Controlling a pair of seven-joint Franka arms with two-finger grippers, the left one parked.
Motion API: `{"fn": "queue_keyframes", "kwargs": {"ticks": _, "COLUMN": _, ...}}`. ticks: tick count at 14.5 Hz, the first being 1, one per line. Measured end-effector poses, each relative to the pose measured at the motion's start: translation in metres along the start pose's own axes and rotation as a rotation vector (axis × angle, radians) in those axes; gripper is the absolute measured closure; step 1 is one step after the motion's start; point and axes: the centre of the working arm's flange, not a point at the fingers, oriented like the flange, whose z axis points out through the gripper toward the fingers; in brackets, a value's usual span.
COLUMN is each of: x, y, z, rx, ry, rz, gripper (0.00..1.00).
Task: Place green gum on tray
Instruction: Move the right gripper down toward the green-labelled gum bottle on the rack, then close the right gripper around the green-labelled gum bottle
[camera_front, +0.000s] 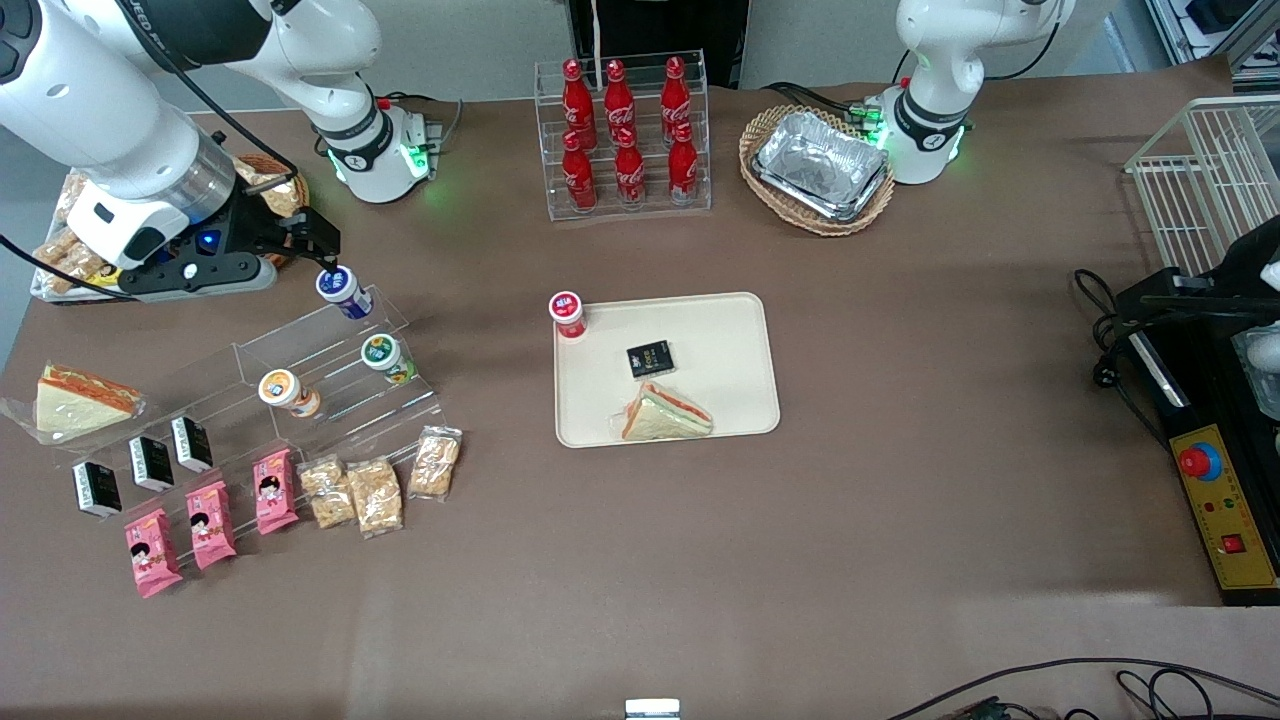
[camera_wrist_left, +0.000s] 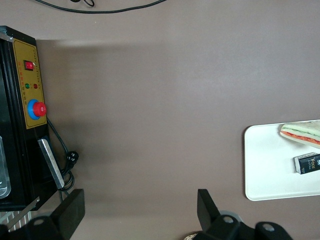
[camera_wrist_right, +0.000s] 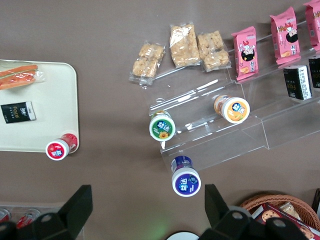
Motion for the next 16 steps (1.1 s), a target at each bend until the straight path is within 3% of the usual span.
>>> {"fn": "queue_keyframes", "kwargs": {"ticks": 4, "x": -0.002, "y": 0.007, "z": 0.014, "rx": 0.01, "ry": -0.003, "rz": 0.018, "gripper": 0.0}}
{"fn": "queue_keyframes", "kwargs": {"ticks": 7, "x": -0.001, "y": 0.01, "z": 0.041, "rx": 0.014, "ry": 0.022, "rz": 0.03, "gripper": 0.0}}
{"fn": "queue_keyframes", "kwargs": {"ticks": 12, "x": 0.0, "y": 0.03, "z": 0.131, "rx": 0.038, "ry": 0.069, "rz": 0.083, "gripper": 0.0}}
{"fn": "queue_keyframes", "kwargs": {"ticks": 16, "x": -0.002, "y": 0.035, "z": 0.201, "rx": 0.064, "ry": 0.06, "rz": 0.111, "gripper": 0.0}}
